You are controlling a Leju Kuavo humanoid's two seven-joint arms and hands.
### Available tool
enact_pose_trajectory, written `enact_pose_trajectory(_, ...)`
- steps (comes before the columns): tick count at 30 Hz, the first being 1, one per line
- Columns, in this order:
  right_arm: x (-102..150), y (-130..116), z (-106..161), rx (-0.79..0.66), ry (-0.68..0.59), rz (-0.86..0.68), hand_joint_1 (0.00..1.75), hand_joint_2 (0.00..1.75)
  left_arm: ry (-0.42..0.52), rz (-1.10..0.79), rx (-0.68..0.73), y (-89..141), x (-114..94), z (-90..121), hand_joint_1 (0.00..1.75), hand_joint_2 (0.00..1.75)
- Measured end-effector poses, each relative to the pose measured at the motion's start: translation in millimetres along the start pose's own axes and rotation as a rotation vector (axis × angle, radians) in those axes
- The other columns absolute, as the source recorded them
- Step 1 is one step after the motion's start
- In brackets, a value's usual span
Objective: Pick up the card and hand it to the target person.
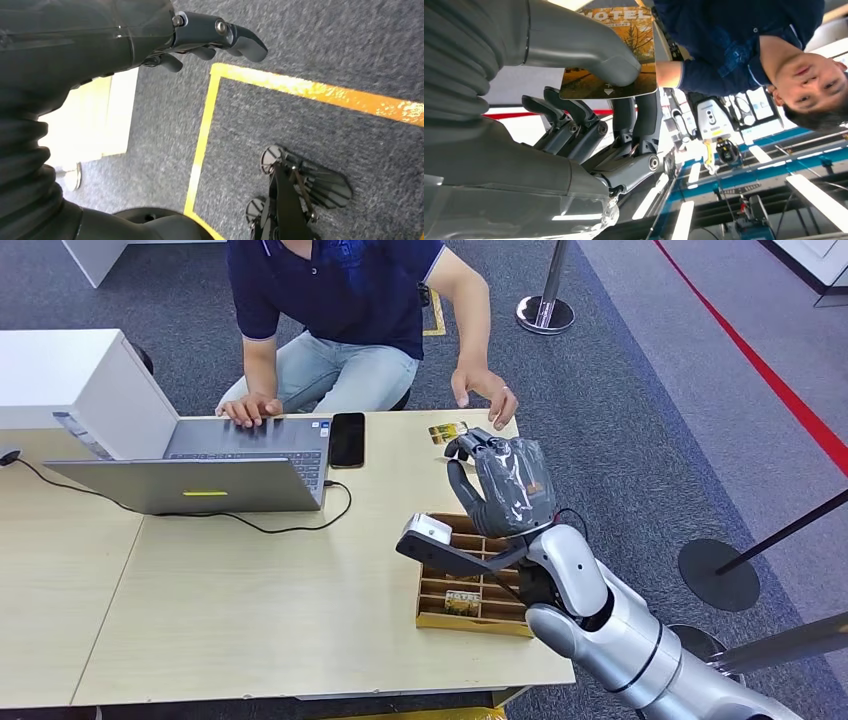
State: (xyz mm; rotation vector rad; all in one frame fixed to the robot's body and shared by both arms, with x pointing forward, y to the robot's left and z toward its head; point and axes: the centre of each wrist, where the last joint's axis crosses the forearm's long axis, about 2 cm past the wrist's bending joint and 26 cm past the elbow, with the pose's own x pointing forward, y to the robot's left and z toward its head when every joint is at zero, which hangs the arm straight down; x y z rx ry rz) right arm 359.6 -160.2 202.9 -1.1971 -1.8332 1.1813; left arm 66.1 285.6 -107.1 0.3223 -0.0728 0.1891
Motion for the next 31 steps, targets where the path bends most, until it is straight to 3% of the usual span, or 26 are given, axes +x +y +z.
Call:
enact_pose_trajectory(6,-15.3,20.4,-9.8,0.028,0.017,0.056,1.75,1.75,-0.006,-0.039,-0.004,2.6,0.5,-1.0,0.00,1.75)
enact_pose_trajectory(17,-24.0,29.6,-9.2,0.048,0.032,0.094,1.75,1.75,-0.010,-0.059,-0.011,4.3,0.7,-1.7,0.00,1.75)
enact_pose_trajectory(21,-27.7,34.1,-3.1,0.064,0.039,0.100,0.00,1.75,-0.029,-0.084,-0.039,6.7,1.4,-2.7,0.00,1.75)
enact_pose_trajectory(26,-29.1,33.9,-0.7,0.061,0.044,0.099,0.00,1.75,-0.034,-0.064,-0.026,8.2,1.5,-3.2,0.00,1.75)
enact_pose_trajectory(30,-28.9,32.5,-1.0,0.060,0.045,0.098,0.00,1.75,-0.032,-0.057,-0.018,8.0,1.4,-3.1,0.00,0.00)
enact_pose_trajectory(31,-28.9,32.4,-1.0,0.060,0.045,0.098,0.00,1.75,-0.033,-0.057,-0.019,7.9,1.4,-3.0,0.00,0.00)
